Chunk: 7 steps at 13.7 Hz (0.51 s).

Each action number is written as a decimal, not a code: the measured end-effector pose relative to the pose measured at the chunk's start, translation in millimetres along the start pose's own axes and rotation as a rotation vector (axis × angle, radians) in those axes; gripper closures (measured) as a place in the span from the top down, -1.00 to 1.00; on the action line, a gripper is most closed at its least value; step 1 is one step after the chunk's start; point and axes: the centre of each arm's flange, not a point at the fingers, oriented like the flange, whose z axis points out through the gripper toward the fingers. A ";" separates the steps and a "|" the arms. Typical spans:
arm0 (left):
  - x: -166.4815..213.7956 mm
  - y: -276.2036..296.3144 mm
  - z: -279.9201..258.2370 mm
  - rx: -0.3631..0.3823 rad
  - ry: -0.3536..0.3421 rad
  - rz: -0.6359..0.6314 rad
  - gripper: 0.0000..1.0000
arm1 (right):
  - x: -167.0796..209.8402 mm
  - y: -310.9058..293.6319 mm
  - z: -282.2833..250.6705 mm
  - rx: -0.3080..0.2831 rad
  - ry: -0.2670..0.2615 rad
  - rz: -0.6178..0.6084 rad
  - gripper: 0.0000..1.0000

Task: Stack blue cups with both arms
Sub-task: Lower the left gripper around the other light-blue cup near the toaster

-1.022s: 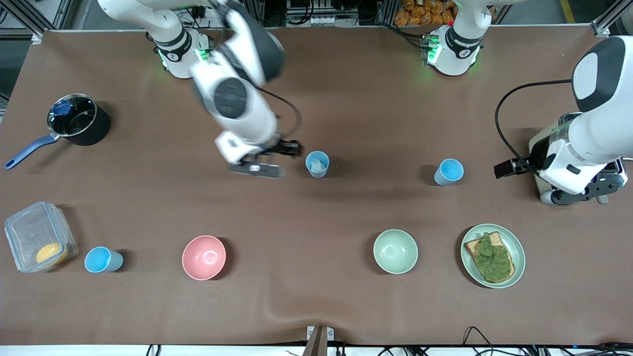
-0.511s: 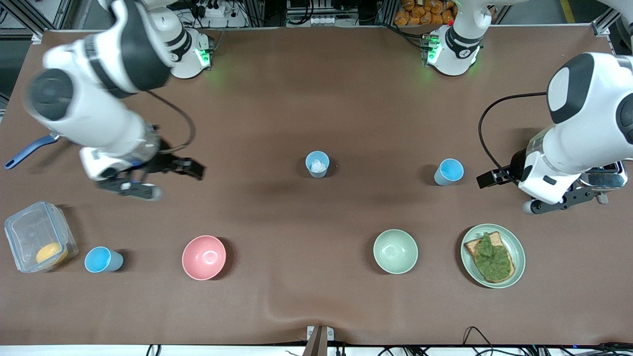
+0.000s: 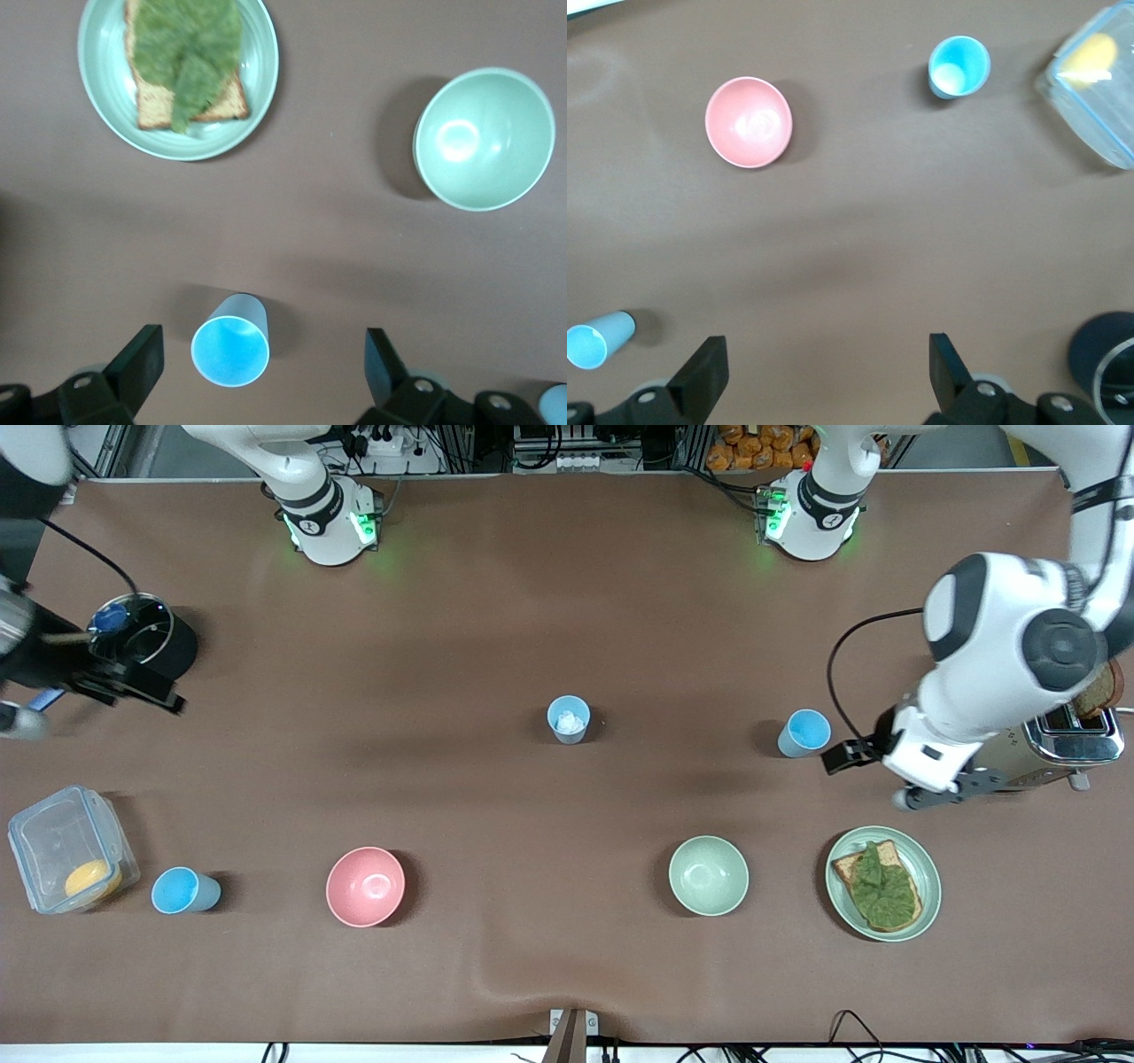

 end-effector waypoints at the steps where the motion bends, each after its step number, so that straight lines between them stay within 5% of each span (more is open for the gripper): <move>1: -9.1 1.5 13.7 0.000 0.003 0.008 1.00 | -4.0 8.2 -5.1 -0.005 -0.007 -0.001 1.00; 4: -29.8 1.5 48.3 0.005 -0.004 0.023 1.00 | -6.4 4.9 -6.1 -0.077 0.002 -0.027 1.00; 7: -51.5 9.0 86.2 0.000 0.006 0.051 1.00 | -3.1 -4.7 -3.8 -0.081 0.037 -0.047 1.00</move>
